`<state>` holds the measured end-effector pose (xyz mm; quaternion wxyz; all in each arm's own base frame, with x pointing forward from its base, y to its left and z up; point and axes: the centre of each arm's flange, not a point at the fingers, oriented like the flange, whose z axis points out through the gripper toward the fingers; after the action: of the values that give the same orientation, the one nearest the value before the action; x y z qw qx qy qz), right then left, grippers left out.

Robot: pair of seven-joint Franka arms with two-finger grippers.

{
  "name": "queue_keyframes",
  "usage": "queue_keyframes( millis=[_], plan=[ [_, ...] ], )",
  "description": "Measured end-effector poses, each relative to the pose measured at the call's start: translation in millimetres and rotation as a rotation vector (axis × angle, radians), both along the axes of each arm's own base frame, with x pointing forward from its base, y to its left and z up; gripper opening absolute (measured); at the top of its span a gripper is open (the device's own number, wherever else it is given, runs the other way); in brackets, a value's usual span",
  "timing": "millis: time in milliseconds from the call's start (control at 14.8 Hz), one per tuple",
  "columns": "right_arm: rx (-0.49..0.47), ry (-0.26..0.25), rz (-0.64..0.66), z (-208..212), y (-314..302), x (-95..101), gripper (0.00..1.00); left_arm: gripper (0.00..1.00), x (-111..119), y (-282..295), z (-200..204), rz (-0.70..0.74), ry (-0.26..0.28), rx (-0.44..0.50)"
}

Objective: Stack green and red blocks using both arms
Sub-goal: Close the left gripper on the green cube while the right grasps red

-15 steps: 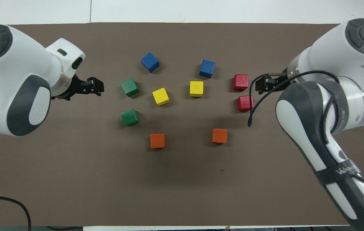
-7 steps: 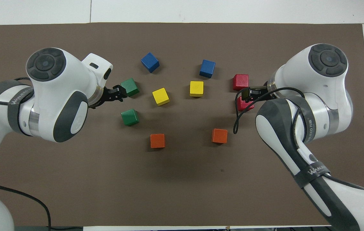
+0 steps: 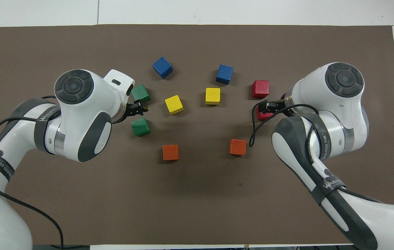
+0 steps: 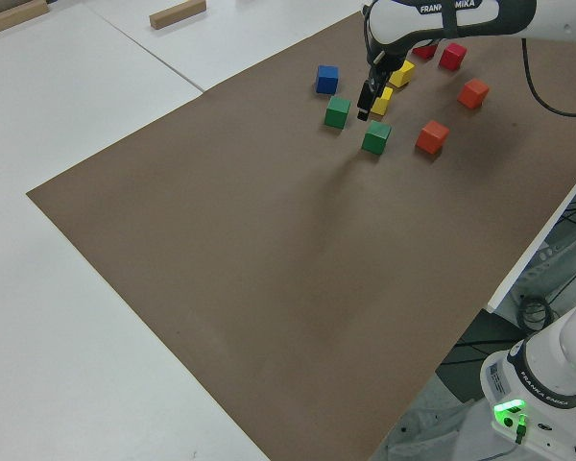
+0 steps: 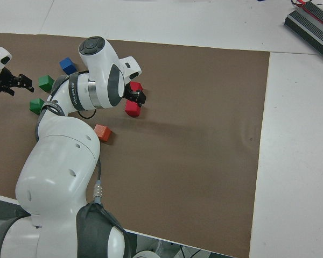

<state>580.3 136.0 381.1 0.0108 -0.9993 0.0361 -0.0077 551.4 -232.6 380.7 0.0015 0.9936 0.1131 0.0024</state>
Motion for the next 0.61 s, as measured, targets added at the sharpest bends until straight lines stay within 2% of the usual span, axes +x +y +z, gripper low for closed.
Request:
queue_keyframes(
  millis=[609],
  plan=[
    [0.008,-0.030,-0.001,-39,1,5.2,1.00,1.00,-10,-29,-37,0.053,0.005,-0.001]
  ],
)
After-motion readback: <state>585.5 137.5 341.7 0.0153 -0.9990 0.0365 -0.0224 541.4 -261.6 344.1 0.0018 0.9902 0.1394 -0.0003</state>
